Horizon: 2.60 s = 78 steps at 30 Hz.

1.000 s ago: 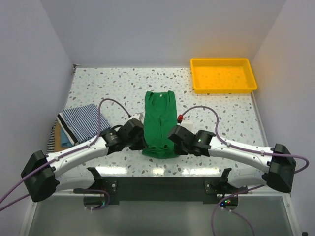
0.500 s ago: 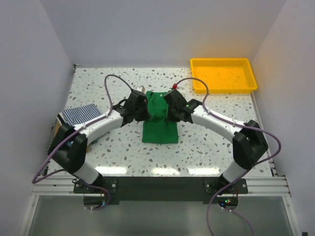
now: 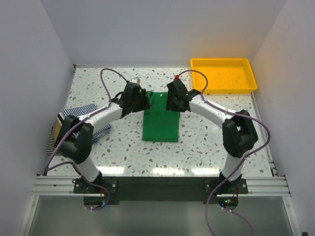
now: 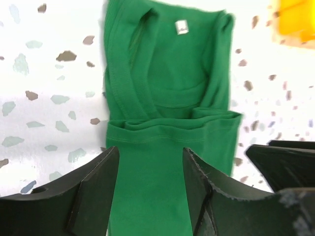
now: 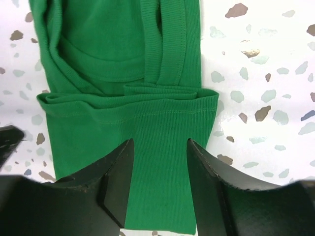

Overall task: Fold and stack the tank tops
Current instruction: Fold the tank top

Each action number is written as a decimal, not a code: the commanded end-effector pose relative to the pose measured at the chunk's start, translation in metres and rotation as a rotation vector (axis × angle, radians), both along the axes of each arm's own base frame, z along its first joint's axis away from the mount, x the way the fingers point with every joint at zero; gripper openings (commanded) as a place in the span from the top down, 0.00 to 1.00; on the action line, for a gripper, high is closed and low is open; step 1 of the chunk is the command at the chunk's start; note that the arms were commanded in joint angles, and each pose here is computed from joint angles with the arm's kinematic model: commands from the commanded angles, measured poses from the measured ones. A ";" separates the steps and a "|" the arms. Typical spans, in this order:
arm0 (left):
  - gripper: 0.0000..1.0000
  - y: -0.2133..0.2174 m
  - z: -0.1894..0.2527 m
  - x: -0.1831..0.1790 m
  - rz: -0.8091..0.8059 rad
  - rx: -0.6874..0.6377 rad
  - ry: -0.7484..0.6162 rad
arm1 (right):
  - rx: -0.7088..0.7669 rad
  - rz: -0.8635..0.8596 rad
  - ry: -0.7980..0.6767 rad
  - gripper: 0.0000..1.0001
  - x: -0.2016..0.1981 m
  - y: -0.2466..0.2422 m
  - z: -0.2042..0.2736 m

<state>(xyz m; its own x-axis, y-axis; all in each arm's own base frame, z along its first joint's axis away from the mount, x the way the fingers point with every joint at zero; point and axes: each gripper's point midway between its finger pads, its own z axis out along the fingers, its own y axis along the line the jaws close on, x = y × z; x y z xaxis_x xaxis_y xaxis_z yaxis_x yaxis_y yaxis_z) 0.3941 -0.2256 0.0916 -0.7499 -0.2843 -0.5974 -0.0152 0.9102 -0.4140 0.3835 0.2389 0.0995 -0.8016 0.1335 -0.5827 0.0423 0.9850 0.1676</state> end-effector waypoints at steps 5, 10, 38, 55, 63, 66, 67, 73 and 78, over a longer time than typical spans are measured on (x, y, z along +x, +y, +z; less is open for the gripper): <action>0.52 -0.021 0.058 -0.021 -0.023 -0.113 -0.135 | 0.022 0.042 -0.062 0.53 -0.026 0.011 0.018; 0.56 -0.045 0.014 -0.028 -0.049 -0.123 -0.040 | 0.003 0.058 -0.016 0.55 -0.024 0.026 -0.018; 0.42 0.004 0.009 -0.164 -0.056 -0.051 0.045 | -0.086 0.101 -0.017 0.34 -0.137 -0.003 0.002; 0.40 -0.001 -0.038 -0.254 -0.185 -0.343 0.265 | 0.364 -0.053 0.183 0.37 -0.233 -0.021 -0.067; 0.46 0.012 -0.057 -0.254 -0.040 -0.364 0.300 | 0.436 -0.119 0.198 0.46 -0.235 -0.019 -0.074; 0.48 0.017 -0.064 -0.253 0.010 -0.361 0.312 | 0.453 -0.151 0.211 0.49 -0.238 -0.021 -0.081; 0.48 0.018 -0.067 -0.254 0.022 -0.361 0.316 | 0.450 -0.167 0.222 0.51 -0.240 -0.023 -0.086; 0.50 0.025 -0.077 -0.247 0.105 -0.384 0.295 | 0.442 -0.213 0.216 0.55 -0.241 -0.033 -0.095; 0.50 0.023 -0.082 -0.241 0.113 -0.384 0.277 | 0.429 -0.222 0.221 0.58 -0.241 -0.034 -0.102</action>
<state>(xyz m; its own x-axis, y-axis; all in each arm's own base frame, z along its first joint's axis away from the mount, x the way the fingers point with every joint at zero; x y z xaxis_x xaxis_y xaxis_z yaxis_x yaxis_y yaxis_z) 0.1476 -0.2121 0.0258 -0.8449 -0.5016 -0.1860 -0.2305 0.6551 -0.7195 0.1519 0.2235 0.0222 -0.8262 0.5006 -0.2584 0.2720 0.7561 0.5952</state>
